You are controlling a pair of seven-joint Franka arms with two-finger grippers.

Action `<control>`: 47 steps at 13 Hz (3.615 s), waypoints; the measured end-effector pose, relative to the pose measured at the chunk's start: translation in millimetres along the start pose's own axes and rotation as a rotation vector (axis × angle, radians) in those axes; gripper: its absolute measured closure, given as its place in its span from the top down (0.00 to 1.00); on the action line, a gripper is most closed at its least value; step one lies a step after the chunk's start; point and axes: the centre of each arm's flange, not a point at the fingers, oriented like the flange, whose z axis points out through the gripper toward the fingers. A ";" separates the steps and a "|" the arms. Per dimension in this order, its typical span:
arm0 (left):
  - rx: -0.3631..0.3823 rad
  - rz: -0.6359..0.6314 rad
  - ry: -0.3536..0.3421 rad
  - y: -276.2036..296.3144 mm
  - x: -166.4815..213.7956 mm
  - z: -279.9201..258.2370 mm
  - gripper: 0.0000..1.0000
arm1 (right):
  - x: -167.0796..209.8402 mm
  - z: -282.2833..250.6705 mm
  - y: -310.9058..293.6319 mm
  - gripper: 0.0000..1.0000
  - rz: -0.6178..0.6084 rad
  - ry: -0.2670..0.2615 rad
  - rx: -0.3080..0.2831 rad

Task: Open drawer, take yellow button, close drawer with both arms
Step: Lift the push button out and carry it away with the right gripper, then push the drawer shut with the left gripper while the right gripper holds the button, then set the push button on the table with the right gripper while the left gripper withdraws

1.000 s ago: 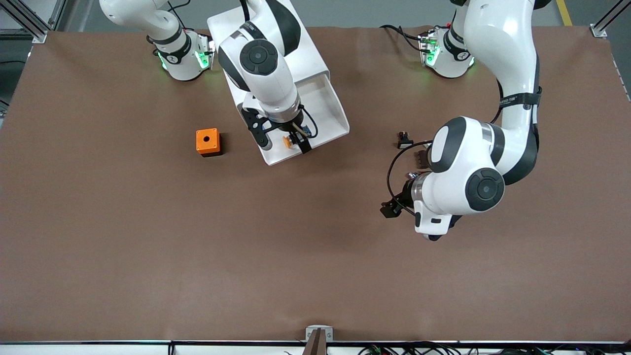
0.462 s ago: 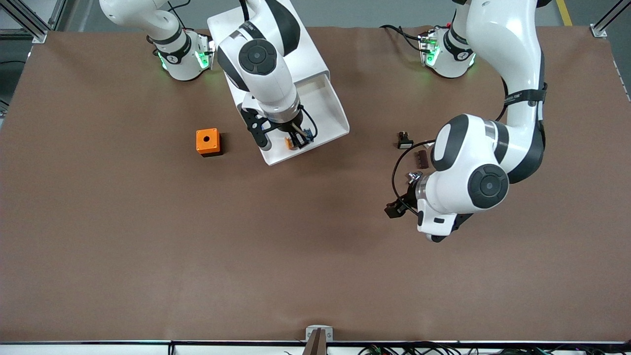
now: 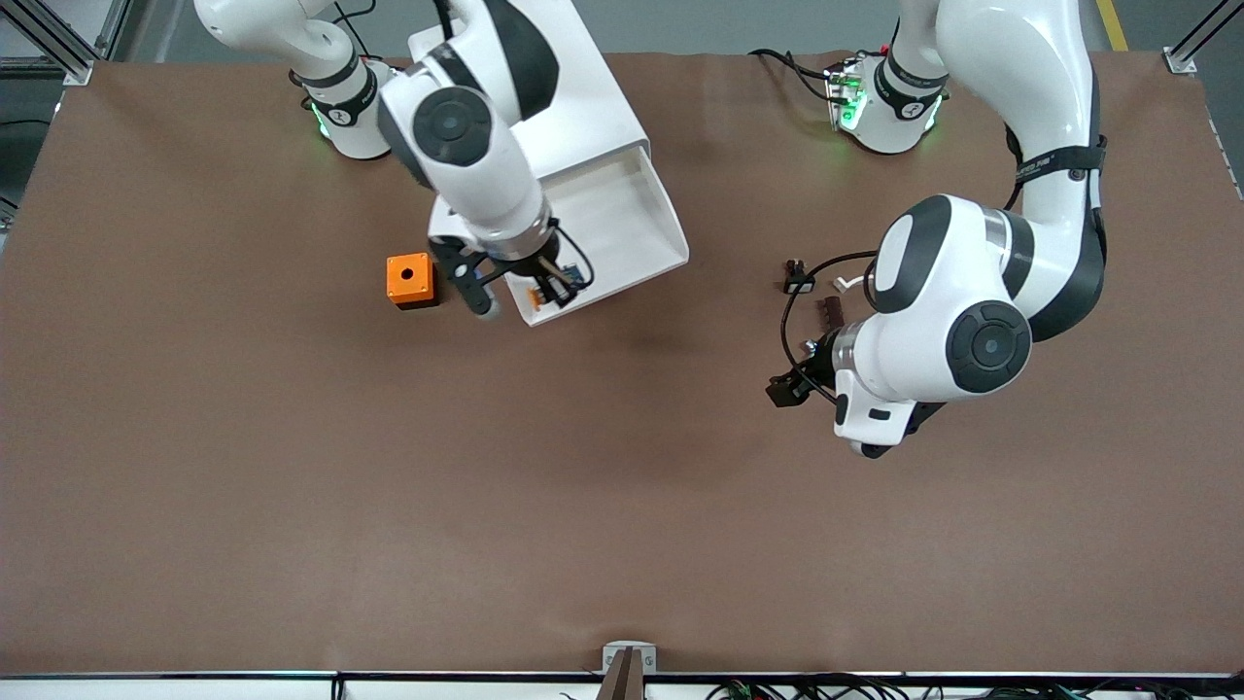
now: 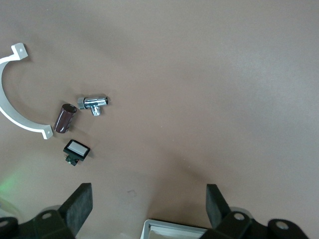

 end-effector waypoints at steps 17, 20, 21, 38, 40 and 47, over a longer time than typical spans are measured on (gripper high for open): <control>0.053 0.098 0.020 7.9 6.3 35.8 0.99 | 385.4 -33.4 132.5 0.40 -0.745 -0.013 -0.089; -0.008 0.204 0.072 27.0 -9.3 32.4 0.98 | 439.6 12.7 155.7 0.40 -0.901 -0.018 -0.090; -0.017 0.237 0.085 38.1 -24.7 36.8 0.98 | 452.8 31.4 161.4 0.40 -0.942 -0.024 -0.093; 0.142 0.319 0.061 102.6 -341.1 192.0 1.00 | 472.2 196.8 192.2 0.40 -1.080 0.051 -0.101; 0.155 0.306 0.045 100.8 -359.4 199.6 1.00 | 470.7 201.5 193.4 0.40 -1.074 0.043 -0.097; 0.139 0.238 0.044 100.1 -363.5 188.4 1.00 | 468.3 176.7 186.7 0.81 -1.050 0.035 -0.074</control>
